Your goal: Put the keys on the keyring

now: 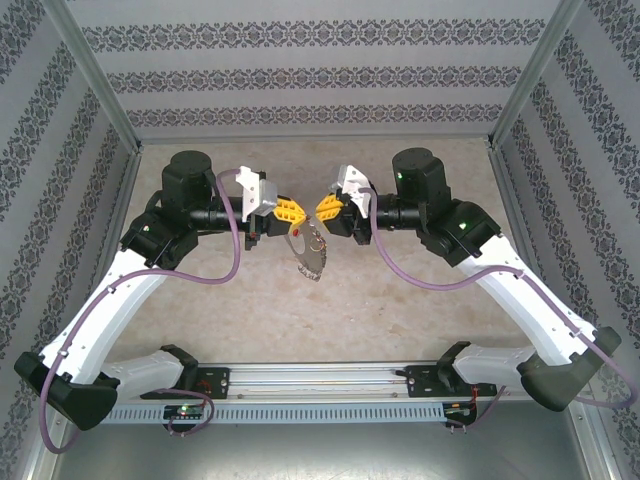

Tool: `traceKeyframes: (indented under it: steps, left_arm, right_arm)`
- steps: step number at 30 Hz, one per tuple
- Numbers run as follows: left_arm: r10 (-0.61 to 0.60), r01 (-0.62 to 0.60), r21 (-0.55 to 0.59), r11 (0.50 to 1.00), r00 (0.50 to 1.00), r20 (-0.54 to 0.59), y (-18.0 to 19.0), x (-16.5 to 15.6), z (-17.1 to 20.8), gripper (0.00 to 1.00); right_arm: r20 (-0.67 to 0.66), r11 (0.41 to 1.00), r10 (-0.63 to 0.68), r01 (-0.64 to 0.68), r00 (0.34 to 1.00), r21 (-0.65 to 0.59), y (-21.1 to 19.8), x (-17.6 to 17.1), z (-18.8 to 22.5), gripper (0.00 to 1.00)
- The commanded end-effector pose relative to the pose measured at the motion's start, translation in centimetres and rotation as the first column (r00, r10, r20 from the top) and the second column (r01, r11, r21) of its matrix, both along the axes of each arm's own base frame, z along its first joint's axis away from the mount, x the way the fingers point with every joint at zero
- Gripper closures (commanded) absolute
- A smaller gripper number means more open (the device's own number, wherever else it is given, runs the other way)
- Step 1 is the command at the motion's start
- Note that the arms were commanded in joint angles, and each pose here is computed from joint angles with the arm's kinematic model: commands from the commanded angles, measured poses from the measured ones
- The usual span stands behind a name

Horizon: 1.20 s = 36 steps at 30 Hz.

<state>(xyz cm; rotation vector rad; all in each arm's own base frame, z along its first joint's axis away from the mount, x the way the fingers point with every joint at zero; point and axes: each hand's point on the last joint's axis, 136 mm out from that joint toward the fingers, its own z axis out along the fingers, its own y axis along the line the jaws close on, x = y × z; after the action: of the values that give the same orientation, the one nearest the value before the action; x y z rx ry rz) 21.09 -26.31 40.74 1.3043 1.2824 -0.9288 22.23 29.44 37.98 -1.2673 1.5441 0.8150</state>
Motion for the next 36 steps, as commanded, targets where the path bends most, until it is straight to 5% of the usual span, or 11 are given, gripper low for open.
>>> traceKeyframes:
  steps: [1, 5, 23, 32, 36]
  left_arm:
    - [-0.034, 0.036, -0.048, 0.998, 0.998, 0.053, 0.3, -0.7, 1.7, 1.00]
    - [-0.043, 0.045, -0.053, 0.998, 0.998, 0.047, 0.3, -0.7, 1.8, 1.00]
    - [-0.191, 0.179, -0.142, 0.974, 0.979, -0.074, 1.3, -1.6, 2.8, 1.00]
    - [-0.261, 0.234, -0.206, 0.950, 0.958, -0.117, 1.6, -1.3, 3.7, 1.00]
    - [-0.255, 0.226, -0.206, 0.952, 0.959, -0.127, 1.6, -1.0, 3.5, 1.00]
  right_arm:
    - [0.044, 0.999, -0.050, 0.050, 0.998, 0.004, -0.4, 0.5, 0.3, 0.74]
    - [0.052, 0.999, -0.040, 0.039, 0.998, 0.029, -0.4, 0.1, 0.5, 0.63]
    - [0.079, 0.988, 0.032, -0.043, 0.996, 0.145, -0.3, -2.1, -0.5, 0.58]
    - [0.124, 0.965, 0.081, -0.109, 0.989, 0.240, -0.3, -3.8, 0.5, 0.59]
    - [0.158, 0.943, 0.140, -0.180, 0.977, 0.280, 0.2, -5.3, 1.0, 0.67]
